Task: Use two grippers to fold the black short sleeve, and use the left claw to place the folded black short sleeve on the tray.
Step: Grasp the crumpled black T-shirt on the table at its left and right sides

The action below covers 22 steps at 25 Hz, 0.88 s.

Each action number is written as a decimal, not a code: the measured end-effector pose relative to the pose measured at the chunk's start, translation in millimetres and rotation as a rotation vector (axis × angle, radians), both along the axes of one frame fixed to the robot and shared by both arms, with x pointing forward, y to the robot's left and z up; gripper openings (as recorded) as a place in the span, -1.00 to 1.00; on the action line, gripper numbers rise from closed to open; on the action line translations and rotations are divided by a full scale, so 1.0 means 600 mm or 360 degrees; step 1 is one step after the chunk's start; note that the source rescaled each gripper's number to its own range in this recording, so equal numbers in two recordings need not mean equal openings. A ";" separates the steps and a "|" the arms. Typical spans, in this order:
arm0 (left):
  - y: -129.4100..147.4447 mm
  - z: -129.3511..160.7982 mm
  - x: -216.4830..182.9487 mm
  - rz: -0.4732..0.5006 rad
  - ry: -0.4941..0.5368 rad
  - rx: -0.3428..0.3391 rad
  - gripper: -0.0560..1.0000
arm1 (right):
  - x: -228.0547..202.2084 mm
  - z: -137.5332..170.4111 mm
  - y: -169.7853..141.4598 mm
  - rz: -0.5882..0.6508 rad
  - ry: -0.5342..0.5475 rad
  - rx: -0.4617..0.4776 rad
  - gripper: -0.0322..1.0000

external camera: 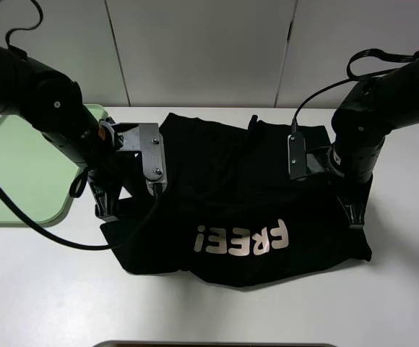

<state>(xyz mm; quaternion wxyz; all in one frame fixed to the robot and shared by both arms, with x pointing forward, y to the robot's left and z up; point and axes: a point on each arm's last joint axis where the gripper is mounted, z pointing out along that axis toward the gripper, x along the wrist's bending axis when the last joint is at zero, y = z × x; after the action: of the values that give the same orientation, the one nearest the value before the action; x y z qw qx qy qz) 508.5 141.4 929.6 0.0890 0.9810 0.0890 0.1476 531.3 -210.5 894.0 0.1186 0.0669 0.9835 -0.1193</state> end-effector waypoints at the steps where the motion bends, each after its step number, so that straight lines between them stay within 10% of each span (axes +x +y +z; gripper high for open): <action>1: -0.001 -0.005 0.001 0.0001 0.0008 0.0003 0.87 | 0.000 0.000 0.000 0.0000 0.0000 0.0000 -0.94; 22: -0.071 -0.054 -0.018 -0.0195 -0.0002 -0.0112 0.83 | -0.002 -0.001 0.003 -0.0054 0.0005 0.0041 -0.94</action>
<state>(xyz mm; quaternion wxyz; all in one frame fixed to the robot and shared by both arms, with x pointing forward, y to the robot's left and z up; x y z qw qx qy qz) 497.8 98.7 896.9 0.1325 0.9808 0.0339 0.1394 530.2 -208.9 893.4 0.1140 0.0851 0.9838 -0.1087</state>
